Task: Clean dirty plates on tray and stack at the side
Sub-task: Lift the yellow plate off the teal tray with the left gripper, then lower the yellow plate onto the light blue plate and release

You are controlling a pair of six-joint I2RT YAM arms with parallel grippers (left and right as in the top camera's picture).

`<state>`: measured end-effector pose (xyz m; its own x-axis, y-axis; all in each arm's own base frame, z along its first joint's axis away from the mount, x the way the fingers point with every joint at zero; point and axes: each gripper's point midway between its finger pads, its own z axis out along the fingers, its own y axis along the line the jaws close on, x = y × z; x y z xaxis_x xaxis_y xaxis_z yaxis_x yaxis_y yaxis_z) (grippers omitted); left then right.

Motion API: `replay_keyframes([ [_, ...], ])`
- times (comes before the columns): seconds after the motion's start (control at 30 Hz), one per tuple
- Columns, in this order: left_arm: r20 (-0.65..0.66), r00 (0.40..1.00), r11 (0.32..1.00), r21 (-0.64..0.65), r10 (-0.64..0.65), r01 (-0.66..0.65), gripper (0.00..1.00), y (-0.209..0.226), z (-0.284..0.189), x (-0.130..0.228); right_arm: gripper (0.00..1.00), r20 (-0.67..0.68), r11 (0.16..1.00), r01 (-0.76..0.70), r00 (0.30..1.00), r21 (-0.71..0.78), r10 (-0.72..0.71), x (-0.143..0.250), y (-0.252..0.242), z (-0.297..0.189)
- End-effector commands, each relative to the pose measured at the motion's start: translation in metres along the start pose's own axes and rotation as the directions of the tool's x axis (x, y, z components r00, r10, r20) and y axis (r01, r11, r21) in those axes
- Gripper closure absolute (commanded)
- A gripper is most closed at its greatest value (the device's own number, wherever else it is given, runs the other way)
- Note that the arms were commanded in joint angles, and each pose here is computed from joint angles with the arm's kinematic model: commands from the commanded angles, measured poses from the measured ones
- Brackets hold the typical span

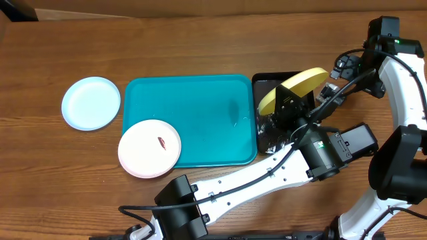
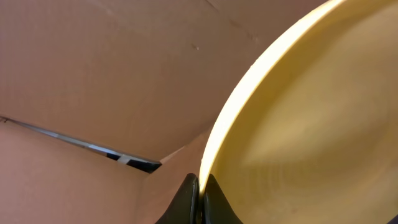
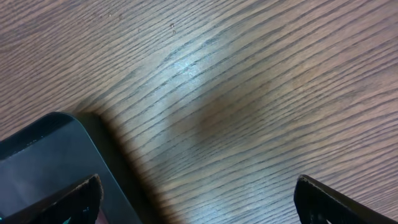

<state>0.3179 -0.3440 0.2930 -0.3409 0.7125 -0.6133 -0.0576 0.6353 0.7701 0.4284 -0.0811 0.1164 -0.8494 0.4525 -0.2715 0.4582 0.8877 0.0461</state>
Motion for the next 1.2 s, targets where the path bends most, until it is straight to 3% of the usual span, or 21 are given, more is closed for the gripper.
replay_keyframes([
  [0.0, 0.021, 0.996, 0.996, -0.029, -0.089, 0.090, 0.96, 0.030, -0.004, -0.011, 0.00, 0.021, 1.000, -0.014, 1.000, 0.002, 0.014, -0.005, -0.003, -0.005],
  [0.27, -0.160, 0.977, 0.959, 0.224, -0.142, 0.175, 0.96, -0.010, 0.023, 0.014, 0.00, 0.021, 1.000, -0.014, 1.000, 0.002, 0.014, -0.005, -0.003, -0.005],
  [0.53, -0.501, 0.847, 0.816, 0.405, -0.179, 0.412, 0.96, -0.035, 0.078, 0.063, 0.00, 0.021, 1.000, -0.014, 1.000, 0.002, 0.014, -0.005, -0.003, -0.005],
  [0.7, -0.709, 0.695, 0.598, 0.507, -0.120, 0.621, 0.96, -0.040, 0.108, 0.093, 0.00, 0.021, 1.000, -0.014, 1.000, 0.002, 0.014, -0.005, -0.003, -0.005],
  [0.8, -0.808, 0.585, 0.382, 0.520, -0.070, 0.764, 0.96, -0.026, 0.126, 0.109, 0.00, 0.021, 1.000, -0.014, 1.000, 0.002, 0.014, -0.005, -0.003, -0.005],
  [0.87, -0.859, 0.507, 0.291, 0.469, -0.068, 0.834, 0.96, -0.009, 0.139, 0.122, 0.00, 0.021, 1.000, -0.014, 1.000, 0.002, 0.014, -0.005, -0.003, -0.005],
  [0.97, -0.925, 0.367, 0.242, 0.335, -0.101, 0.910, 0.96, 0.027, 0.170, 0.157, 0.00, 0.021, 1.000, -0.014, 1.000, 0.002, 0.014, -0.005, -0.003, -0.005],
  [1.17, -0.971, 0.113, 0.260, 0.055, -0.211, 0.964, 0.96, 0.105, 0.217, 0.250, 0.00, 0.021, 1.000, -0.014, 1.000, 0.002, 0.014, -0.005, -0.003, -0.005],
])
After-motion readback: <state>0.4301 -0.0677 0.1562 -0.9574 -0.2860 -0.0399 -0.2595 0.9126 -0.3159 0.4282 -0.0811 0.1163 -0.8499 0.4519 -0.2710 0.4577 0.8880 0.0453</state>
